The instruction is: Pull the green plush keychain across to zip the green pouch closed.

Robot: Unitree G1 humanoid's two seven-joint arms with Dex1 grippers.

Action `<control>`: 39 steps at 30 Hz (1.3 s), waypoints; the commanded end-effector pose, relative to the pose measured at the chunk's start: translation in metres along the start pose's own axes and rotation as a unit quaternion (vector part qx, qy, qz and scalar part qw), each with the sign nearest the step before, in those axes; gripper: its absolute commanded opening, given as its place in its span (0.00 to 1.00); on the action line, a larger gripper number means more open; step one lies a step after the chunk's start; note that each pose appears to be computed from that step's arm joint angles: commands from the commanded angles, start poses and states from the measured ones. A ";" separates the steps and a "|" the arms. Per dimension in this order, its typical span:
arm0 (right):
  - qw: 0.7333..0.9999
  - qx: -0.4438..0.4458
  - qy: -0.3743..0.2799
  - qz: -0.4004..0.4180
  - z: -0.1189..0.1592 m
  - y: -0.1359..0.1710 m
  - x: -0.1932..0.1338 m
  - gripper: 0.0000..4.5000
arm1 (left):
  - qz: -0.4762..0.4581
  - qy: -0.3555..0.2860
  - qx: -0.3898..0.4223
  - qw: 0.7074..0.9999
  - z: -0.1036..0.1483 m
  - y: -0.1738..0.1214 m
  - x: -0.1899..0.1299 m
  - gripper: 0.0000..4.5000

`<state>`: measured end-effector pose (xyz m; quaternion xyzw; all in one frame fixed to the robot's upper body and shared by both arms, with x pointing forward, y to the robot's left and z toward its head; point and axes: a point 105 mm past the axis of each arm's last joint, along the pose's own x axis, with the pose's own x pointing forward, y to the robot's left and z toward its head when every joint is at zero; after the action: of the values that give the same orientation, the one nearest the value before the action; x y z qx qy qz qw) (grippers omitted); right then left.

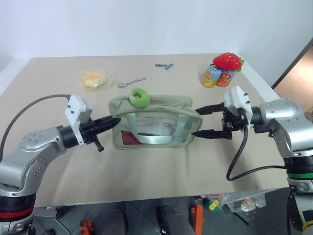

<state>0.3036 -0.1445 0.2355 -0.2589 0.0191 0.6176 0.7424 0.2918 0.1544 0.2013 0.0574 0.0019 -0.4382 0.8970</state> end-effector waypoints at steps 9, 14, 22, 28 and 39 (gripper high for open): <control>0.988 -0.116 -0.068 -0.080 0.074 -0.034 0.065 0.99 | -0.047 -0.018 0.003 0.999 0.010 -0.016 0.015 0.00; 0.988 -0.109 -0.076 -0.079 0.068 -0.040 0.080 0.99 | -0.045 -0.025 0.004 0.999 0.014 -0.015 0.020 0.00; 0.990 -0.092 -0.091 -0.052 0.065 -0.033 0.082 0.52 | -0.029 -0.021 0.009 0.999 0.011 -0.012 0.026 0.00; 0.989 -0.093 -0.114 -0.033 0.070 -0.022 0.079 0.04 | -0.025 -0.007 0.009 1.000 0.004 -0.012 0.024 0.00; 0.976 -0.143 -0.159 -0.044 0.083 -0.018 0.070 0.00 | -0.010 -0.014 0.002 1.000 0.004 -0.009 0.029 0.00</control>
<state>0.3217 -0.0435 0.2660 -0.2550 -0.1420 0.6243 0.7246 0.3029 0.1289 0.1988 0.0485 -0.0024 -0.4482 0.8926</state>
